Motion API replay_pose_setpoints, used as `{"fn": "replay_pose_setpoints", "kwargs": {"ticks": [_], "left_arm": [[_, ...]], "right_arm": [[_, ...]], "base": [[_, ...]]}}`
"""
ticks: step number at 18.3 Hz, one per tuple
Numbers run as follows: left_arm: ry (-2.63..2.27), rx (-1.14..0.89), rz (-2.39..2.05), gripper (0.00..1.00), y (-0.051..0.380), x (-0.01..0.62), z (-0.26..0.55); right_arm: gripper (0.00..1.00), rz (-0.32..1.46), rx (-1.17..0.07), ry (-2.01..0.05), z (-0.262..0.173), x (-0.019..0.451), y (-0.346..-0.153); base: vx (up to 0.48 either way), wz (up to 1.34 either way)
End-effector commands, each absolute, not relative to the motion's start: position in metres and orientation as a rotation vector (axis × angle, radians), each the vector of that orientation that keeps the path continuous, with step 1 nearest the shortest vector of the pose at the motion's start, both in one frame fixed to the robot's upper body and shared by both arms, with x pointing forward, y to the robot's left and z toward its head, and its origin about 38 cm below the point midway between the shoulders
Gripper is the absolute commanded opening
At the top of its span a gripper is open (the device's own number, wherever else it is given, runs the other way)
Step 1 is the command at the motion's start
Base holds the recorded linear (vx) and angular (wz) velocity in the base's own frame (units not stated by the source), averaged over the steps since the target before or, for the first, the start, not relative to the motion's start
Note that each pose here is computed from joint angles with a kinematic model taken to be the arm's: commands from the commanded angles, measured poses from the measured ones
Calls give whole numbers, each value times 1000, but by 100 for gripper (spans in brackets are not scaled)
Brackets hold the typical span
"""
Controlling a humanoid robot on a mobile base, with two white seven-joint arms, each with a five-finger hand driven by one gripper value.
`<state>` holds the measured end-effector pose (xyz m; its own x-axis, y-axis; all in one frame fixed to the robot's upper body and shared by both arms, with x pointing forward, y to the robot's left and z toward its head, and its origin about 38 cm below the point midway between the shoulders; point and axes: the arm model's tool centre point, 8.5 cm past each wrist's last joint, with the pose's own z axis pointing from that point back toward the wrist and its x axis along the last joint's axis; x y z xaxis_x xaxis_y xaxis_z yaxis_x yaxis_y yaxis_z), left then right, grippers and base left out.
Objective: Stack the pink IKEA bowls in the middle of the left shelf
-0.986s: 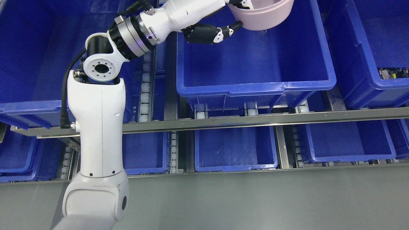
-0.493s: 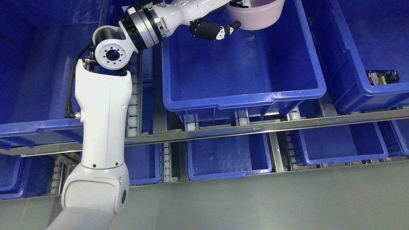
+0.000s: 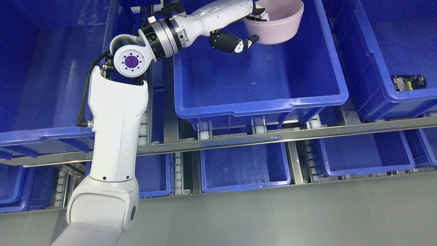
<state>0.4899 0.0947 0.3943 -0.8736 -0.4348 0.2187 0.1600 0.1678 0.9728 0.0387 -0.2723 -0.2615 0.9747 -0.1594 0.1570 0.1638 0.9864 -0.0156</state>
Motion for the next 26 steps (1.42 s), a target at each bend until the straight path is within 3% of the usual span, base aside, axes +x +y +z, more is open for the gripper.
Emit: {"fn": "replay_pose_setpoints", "kwargs": {"ticks": [1,8,11,13,16,17,18,19,26], "left_arm": [[-1930,226,-1778,20,94,494,370],[-1973,246,-1722,64,102,495,375],[-2191,334,-1456,85,121,498,405],[-2409,331,-1132,87,140,497,429],[-2585,-11,-449,87,166,497,444],[-2533,-41,-351,89,171,501,438],[-2469,-31,-306,98,173,499,428],[-2444,-36,-311,99,171,494,422],[-2366,-109,-416,100,135,457,397]], "right_arm": [[100,-161,-46,-157,-260,39,-283],[100,-161,-46,-157,-260,39,-283],[100,-161,-46,-157,-260,39,-283],[100,-161,-46,-157,-260,39,-283],[100,-161,-46,-157,-260,39,-283],[100,-161,-46,-157,-260,39,-283],[100,-161,-46,-157,-260,39,-283],[100,-161,-46,-157,-260,39,-283],[100,-161,-46,-157,-260,39,-283]], "base": [[0,0],[0,0],[0,0],[0,0],[0,0],[0,0],[0,0],[0,0],[0,0]]}}
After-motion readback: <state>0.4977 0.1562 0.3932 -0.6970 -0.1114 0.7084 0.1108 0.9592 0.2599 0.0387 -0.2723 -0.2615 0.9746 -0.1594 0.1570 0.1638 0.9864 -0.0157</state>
